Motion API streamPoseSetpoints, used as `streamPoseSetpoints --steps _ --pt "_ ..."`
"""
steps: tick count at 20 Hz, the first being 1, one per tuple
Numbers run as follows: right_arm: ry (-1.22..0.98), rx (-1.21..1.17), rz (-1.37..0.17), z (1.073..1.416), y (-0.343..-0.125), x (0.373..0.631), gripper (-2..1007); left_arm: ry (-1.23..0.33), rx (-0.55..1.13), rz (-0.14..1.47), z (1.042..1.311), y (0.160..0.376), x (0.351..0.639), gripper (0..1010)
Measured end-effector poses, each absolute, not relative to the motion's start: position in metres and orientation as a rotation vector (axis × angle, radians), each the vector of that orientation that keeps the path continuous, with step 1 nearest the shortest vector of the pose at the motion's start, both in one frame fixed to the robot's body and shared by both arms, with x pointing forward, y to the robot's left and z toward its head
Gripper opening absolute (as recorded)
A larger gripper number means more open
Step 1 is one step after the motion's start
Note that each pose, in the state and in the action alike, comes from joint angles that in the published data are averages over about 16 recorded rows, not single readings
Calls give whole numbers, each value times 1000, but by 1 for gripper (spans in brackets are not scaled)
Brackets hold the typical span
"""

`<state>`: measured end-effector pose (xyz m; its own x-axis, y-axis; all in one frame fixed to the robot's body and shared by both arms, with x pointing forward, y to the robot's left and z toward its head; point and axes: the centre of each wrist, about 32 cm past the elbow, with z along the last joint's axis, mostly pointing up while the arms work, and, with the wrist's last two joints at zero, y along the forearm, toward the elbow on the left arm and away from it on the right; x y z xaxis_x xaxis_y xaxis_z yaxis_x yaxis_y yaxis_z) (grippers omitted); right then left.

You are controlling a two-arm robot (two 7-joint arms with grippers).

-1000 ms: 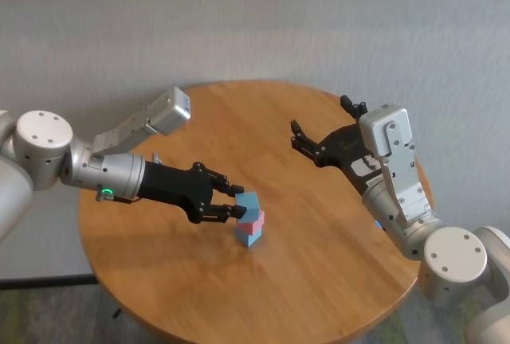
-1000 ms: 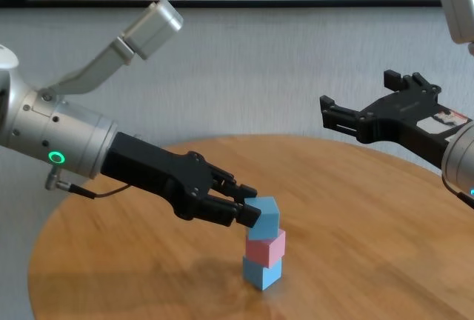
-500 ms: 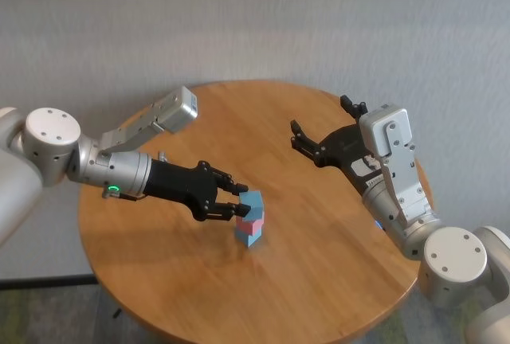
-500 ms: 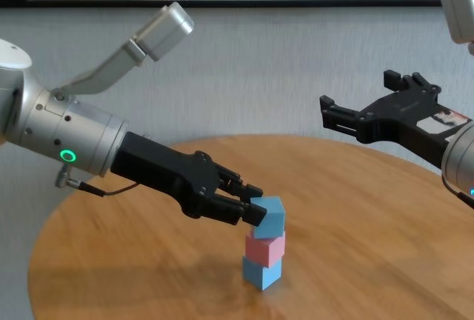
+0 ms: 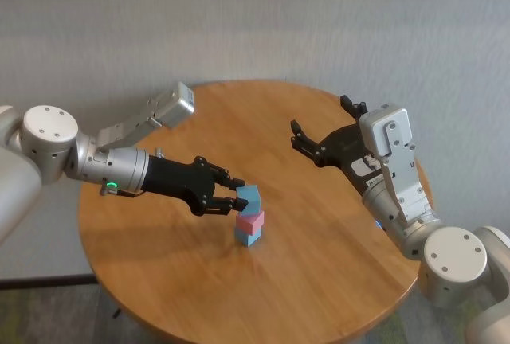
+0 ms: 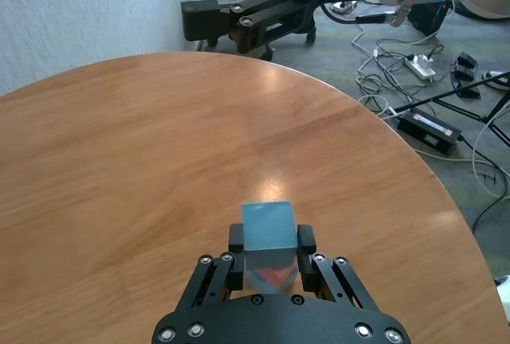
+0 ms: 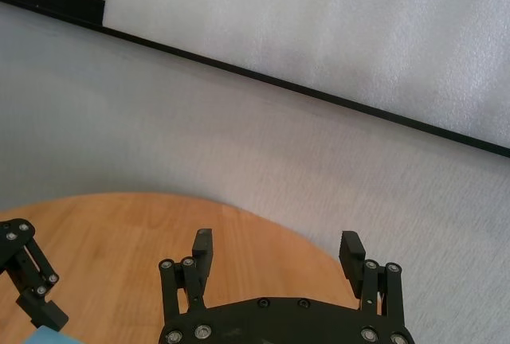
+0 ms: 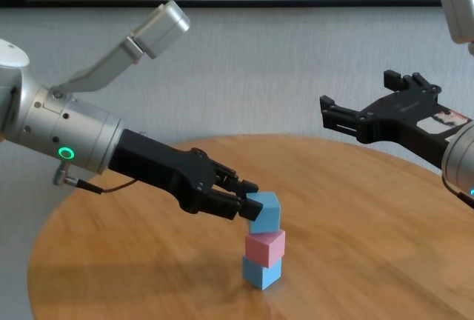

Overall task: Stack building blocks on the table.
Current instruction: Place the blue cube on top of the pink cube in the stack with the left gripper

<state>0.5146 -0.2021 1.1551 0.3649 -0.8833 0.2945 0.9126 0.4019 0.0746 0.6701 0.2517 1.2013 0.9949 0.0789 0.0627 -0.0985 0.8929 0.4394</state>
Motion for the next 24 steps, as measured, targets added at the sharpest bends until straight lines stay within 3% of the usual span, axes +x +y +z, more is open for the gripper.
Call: streamPoseSetpoints --steps 24 --pt "-309 -108 -1158 1155 -202 515 1005 -27 451 87 1196 250 669 394"
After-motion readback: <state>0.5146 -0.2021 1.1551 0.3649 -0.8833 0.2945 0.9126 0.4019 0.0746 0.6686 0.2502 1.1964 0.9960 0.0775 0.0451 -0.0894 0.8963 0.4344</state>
